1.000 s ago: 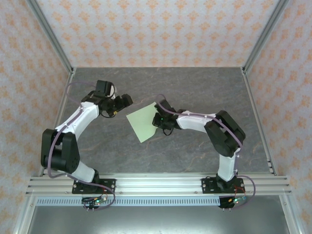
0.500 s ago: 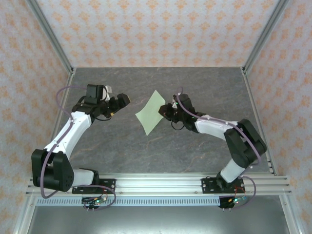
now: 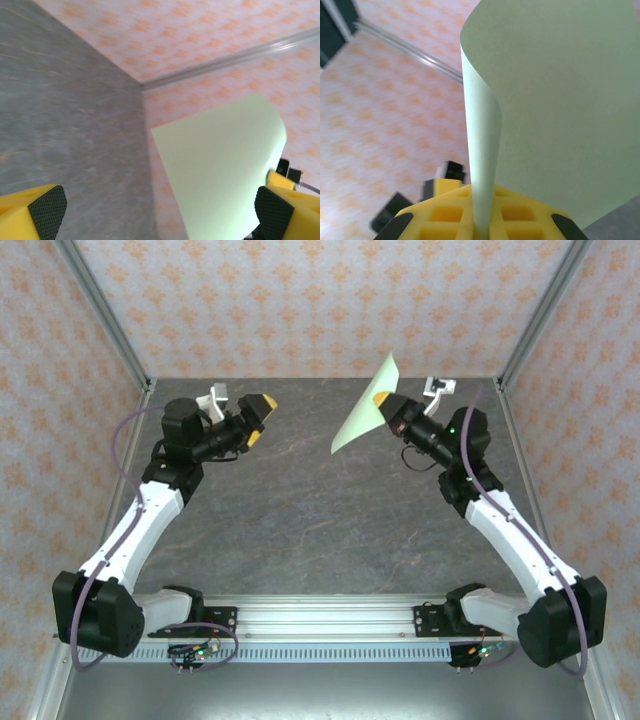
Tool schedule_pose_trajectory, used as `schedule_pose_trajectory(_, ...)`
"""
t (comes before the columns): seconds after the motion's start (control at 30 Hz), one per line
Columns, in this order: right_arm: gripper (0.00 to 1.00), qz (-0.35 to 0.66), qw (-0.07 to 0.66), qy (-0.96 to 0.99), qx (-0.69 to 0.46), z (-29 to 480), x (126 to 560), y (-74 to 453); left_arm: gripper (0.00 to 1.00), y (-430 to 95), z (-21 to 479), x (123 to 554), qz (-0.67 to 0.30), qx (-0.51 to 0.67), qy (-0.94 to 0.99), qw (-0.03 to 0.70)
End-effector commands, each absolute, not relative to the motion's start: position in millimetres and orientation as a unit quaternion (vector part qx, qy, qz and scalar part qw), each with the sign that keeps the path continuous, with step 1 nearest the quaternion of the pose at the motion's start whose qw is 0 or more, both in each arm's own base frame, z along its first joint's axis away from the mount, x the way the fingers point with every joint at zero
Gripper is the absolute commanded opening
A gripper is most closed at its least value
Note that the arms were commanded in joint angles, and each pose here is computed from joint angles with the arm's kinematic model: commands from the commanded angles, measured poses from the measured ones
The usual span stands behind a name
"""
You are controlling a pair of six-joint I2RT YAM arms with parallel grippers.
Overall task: Fold a paper plane with a square sheet of paper (fold left side to right side)
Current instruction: Pick up the square sheet of paper from the center of the table, then place a square sheet of paper at the center of the table.
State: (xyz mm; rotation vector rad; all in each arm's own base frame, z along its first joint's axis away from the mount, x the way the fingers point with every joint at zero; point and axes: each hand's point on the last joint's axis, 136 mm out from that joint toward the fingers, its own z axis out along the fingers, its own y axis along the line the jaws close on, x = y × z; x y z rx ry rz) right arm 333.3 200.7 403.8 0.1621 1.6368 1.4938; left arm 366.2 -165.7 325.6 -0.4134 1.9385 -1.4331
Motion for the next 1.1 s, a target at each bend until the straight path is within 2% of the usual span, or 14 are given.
schedule_pose_trajectory(0.0, 0.13, 0.646, 0.457, 0.611, 0.023, 464, 310, 202, 1.00, -204, 402, 360, -0.636, -0.091, 0.678, 0.357)
schedule_pose_trajectory(0.1, 0.13, 0.665, 0.467, 0.583, 0.015, 496, 301, 200, 1.00, -220, 436, 360, -0.675, -0.073, 0.640, 0.360)
schedule_pose_trajectory(0.27, 0.13, 0.691, 0.472, 0.547, 0.005, 527, 290, 199, 1.00, -243, 463, 360, -0.710, -0.055, 0.611, 0.345)
schedule_pose_trajectory(0.67, 0.13, 0.712, 0.465, 0.526, 0.002, 528, 276, 202, 0.99, -279, 473, 352, -0.761, -0.047, 0.573, 0.301)
schedule_pose_trajectory(0.93, 0.13, 0.694, 0.454, 0.558, 0.035, 490, 280, 198, 0.73, -276, 488, 343, -0.769, -0.030, 0.555, 0.316)
schedule_pose_trajectory(1.07, 0.13, 0.677, 0.456, 0.577, 0.042, 477, 279, 196, 0.59, -277, 473, 346, -0.741, -0.033, 0.587, 0.323)
